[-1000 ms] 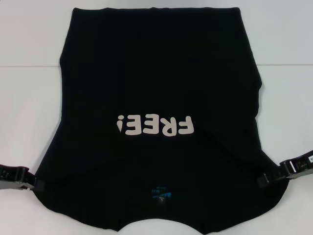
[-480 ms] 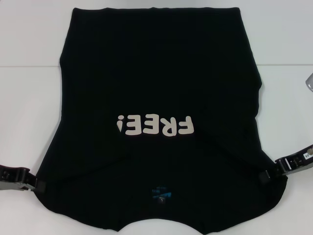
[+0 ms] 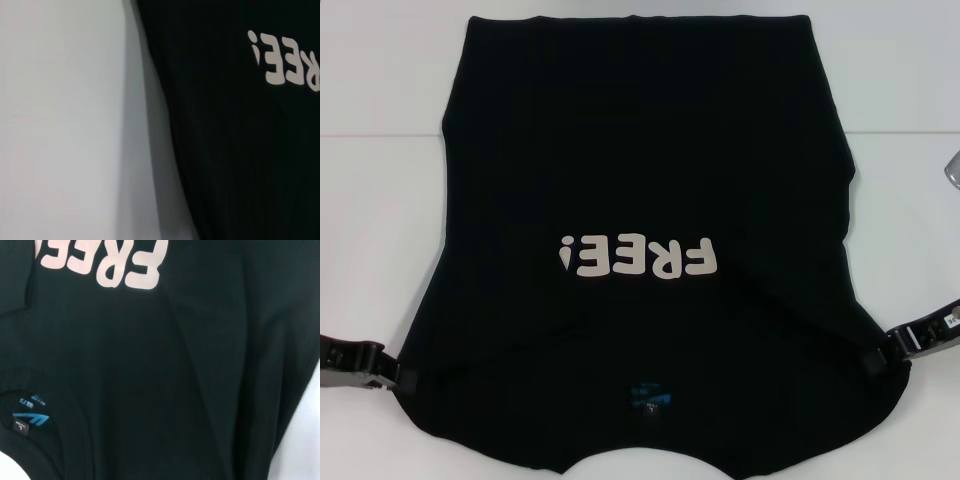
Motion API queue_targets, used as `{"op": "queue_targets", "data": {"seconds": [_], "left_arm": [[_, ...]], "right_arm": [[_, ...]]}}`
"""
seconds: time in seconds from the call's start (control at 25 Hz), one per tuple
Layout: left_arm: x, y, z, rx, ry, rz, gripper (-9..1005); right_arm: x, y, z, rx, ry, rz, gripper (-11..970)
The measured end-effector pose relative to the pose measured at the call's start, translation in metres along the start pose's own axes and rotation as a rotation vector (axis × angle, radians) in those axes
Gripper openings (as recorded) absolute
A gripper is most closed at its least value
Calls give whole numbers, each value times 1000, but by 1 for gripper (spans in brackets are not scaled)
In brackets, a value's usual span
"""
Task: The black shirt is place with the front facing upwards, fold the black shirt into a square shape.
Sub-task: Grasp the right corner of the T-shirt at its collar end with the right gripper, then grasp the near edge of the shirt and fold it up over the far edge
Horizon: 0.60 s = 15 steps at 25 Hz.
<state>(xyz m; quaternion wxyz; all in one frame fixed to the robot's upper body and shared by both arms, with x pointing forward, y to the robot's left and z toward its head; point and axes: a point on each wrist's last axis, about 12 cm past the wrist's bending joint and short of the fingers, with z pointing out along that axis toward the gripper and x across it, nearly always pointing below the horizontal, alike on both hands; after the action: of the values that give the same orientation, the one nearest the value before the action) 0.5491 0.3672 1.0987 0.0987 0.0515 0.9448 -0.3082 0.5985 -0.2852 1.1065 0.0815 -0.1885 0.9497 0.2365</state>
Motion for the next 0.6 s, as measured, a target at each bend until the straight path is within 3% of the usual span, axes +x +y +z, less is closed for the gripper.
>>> {"op": "queue_targets", "data": {"seconds": [0.24,0.48,0.6], "left_arm": [[4,-12,-6,122,104,57,26],[26,-26,-10,238,349,158,27],[38,-29,-1,257,441,185,27]], "right_arm": [[4,0,-14,-24,46,-104,24],[38,1,-23,-128,228,-275,24],[53,3,-17,-165,311,-285,24]]}}
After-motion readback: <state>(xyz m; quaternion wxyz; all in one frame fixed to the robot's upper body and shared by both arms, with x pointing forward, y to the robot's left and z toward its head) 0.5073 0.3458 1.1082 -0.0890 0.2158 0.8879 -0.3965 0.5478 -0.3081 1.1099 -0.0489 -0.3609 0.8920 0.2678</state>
